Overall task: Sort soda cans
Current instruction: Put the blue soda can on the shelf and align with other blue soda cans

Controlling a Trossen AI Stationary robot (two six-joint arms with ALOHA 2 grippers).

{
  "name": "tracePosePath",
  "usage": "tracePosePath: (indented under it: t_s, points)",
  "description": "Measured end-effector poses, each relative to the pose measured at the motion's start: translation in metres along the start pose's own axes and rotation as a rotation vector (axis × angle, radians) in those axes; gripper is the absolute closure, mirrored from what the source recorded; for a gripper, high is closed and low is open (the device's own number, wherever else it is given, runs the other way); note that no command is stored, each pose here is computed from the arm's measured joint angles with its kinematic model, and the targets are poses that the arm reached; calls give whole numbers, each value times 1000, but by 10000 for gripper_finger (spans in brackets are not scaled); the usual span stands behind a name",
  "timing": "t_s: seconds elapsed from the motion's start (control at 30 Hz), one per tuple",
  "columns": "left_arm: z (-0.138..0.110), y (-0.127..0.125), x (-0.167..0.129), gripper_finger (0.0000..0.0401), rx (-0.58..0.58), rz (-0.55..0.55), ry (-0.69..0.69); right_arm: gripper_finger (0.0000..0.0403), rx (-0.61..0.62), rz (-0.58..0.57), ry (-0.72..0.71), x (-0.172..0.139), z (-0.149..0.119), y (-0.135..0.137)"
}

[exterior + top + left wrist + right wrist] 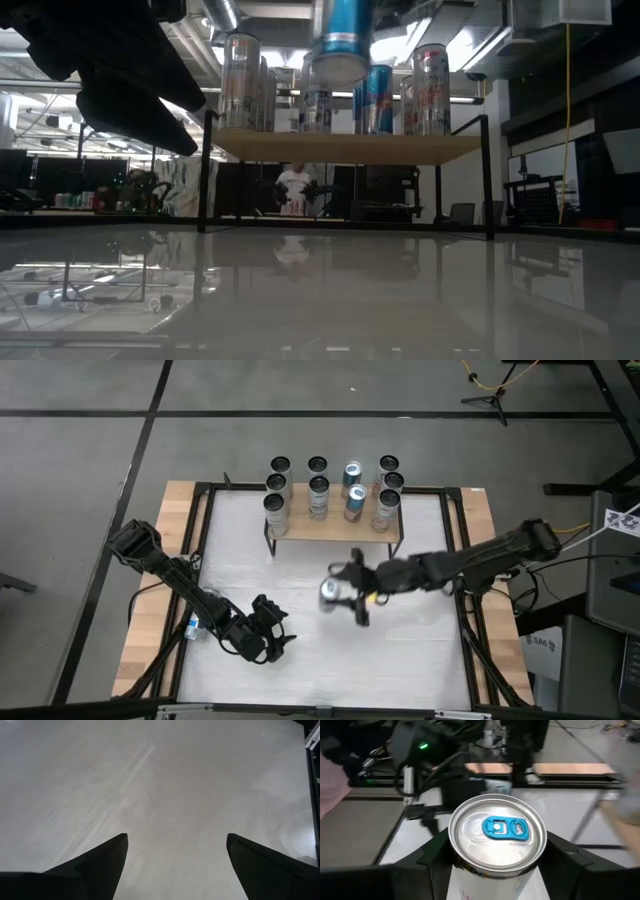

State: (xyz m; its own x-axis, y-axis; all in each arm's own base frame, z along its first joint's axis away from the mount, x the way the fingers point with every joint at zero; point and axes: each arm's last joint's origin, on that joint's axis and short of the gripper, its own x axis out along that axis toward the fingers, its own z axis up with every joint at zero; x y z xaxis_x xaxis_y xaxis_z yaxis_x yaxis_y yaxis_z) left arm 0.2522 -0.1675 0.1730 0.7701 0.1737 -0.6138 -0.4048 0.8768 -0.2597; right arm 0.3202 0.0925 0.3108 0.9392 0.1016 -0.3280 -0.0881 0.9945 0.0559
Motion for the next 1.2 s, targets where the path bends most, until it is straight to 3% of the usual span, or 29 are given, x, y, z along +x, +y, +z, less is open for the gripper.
tracePosePath:
  t_s: [0.33,0.83,1.2]
  points:
    - [1,0,0,67,1,14,-21,171,-30,-117,4,-46,21,-47]
    - [1,1,0,67,1,29,-42,171,-11,-229,12,-51,24,-108]
    - [1,1,0,67,0,30,-44,171,11,-309,20,-55,22,-133]
